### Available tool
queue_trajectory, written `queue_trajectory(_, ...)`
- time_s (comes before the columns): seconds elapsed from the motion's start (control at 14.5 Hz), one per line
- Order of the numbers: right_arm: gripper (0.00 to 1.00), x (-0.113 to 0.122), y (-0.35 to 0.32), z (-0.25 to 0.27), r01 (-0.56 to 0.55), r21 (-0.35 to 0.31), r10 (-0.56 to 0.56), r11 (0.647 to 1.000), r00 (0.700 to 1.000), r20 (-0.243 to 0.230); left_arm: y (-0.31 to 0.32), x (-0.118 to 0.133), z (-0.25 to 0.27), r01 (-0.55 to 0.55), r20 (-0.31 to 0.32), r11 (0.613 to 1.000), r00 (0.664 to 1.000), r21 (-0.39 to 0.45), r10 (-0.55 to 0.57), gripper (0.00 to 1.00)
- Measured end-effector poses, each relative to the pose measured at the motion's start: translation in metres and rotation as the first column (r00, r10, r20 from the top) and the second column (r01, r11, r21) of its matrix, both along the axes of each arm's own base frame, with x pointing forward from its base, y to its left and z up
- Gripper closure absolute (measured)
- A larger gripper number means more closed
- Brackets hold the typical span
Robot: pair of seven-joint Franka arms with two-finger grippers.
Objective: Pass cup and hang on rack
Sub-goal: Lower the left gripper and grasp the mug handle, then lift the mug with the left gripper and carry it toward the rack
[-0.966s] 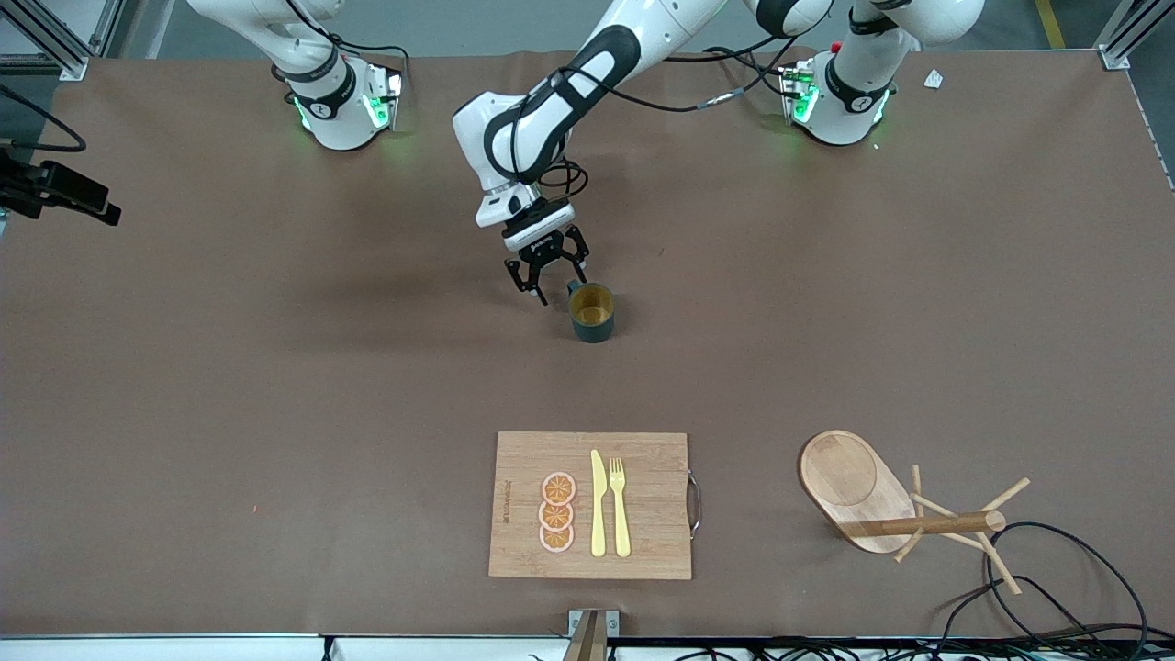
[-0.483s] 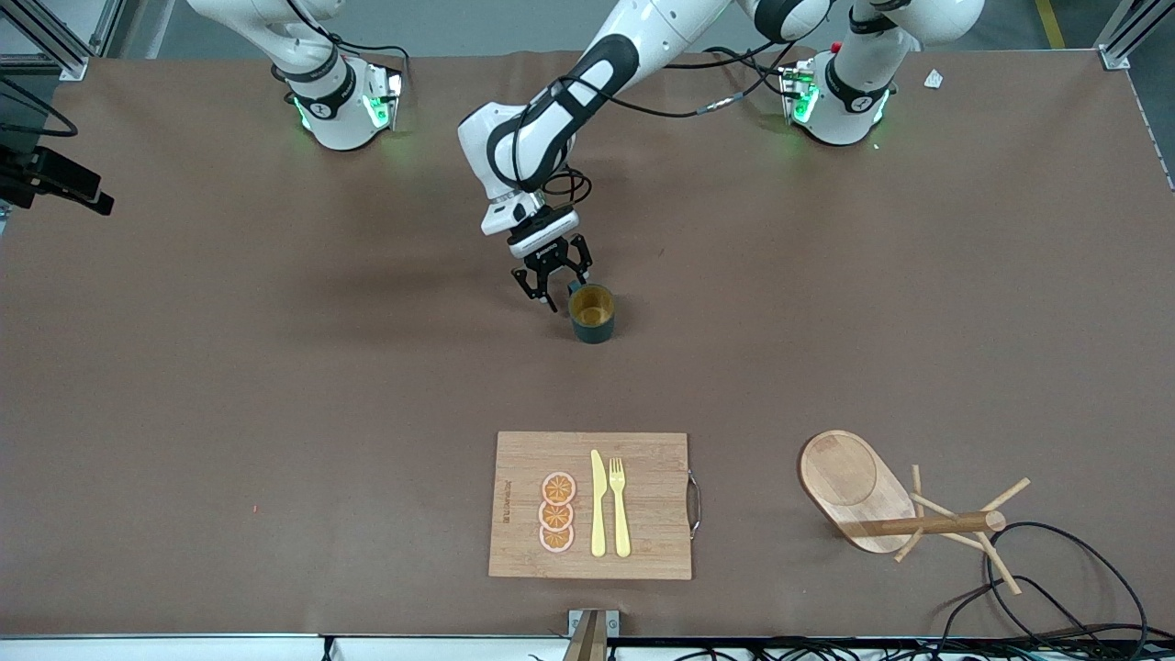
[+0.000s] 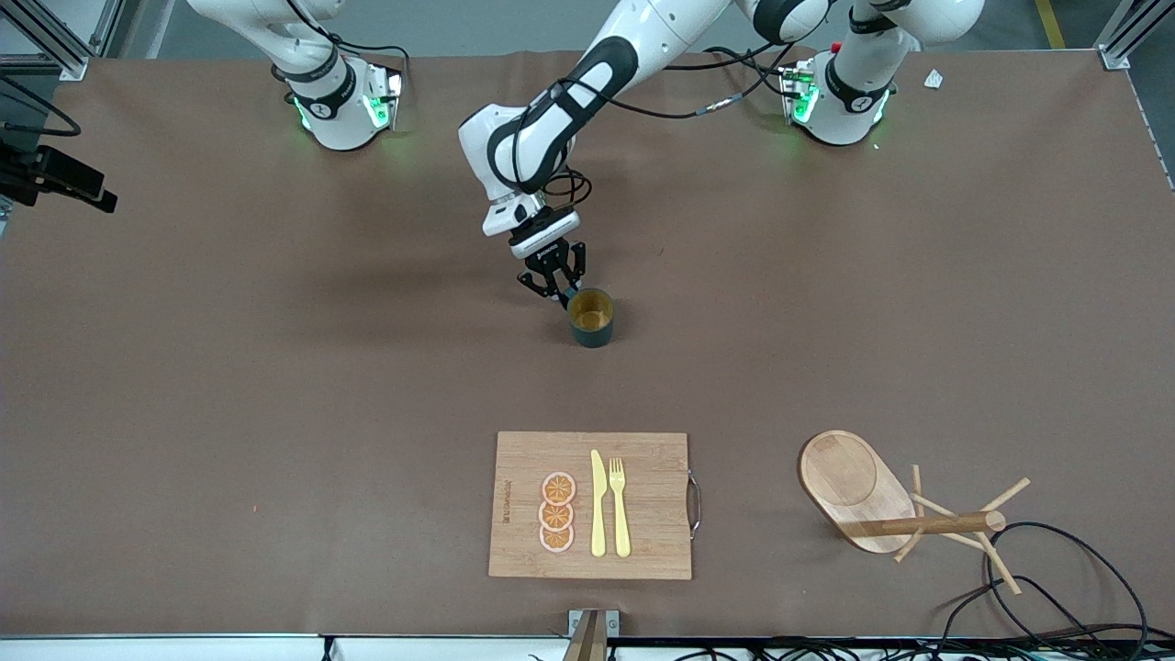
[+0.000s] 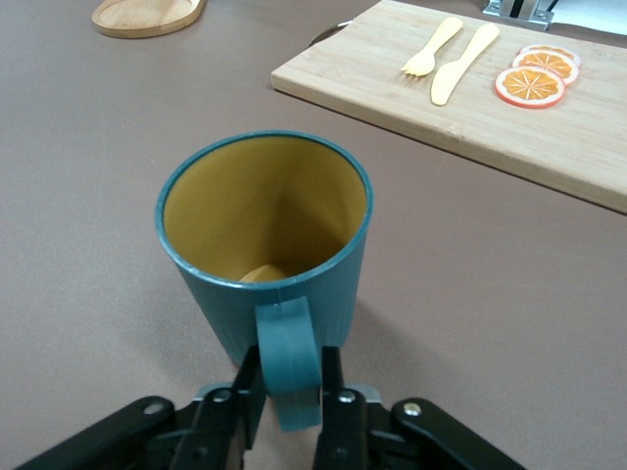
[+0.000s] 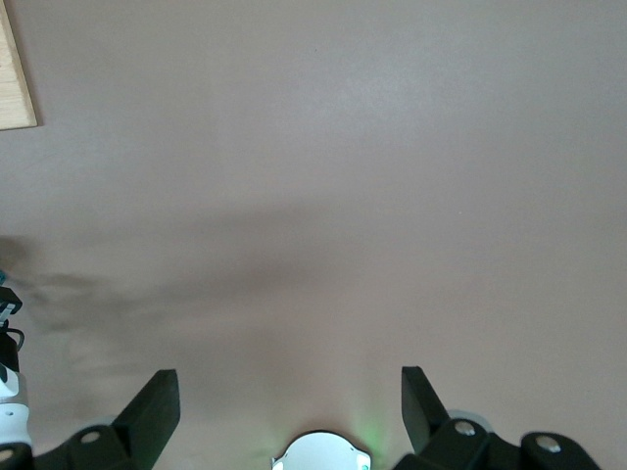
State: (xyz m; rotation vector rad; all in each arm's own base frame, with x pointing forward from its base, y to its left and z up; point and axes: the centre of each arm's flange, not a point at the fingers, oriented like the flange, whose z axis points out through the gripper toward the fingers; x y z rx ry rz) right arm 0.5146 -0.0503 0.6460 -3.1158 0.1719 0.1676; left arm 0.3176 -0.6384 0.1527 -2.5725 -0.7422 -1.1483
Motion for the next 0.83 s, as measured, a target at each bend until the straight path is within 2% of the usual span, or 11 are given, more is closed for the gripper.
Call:
queue_trajectory(0.07, 0.0, 0.0, 0.0, 0.0, 0.0, 0.0, 0.0, 1.0, 1.0, 0.002, 0.0, 0.001, 0.001, -0.004, 0.003, 1.0, 1.0, 0.003, 0.004, 0.79)
queue_trajectory(0.41, 0.0, 0.002, 0.0, 0.001, 0.0, -0.001, 0.0, 1.0, 1.0, 0.015, -0.004, 0.014, 0.03, -0.034, 0.018, 0.999, 0.999, -0.032, 0.035, 0.79)
queue_trajectory(0.55, 0.0, 0.002, 0.001, 0.002, -0.001, -0.002, 0.001, 1.0, 1.0, 0.02, -0.002, 0.033, 0.066, -0.066, -0.02, 0.996, 0.998, -0.067, 0.065, 0.79)
queue_trajectory(0.83, 0.0, 0.002, 0.002, 0.002, -0.003, -0.002, 0.003, 1.0, 1.0, 0.024, 0.026, 0.091, 0.175, -0.119, -0.141, 0.98, 0.985, -0.16, 0.097, 0.79)
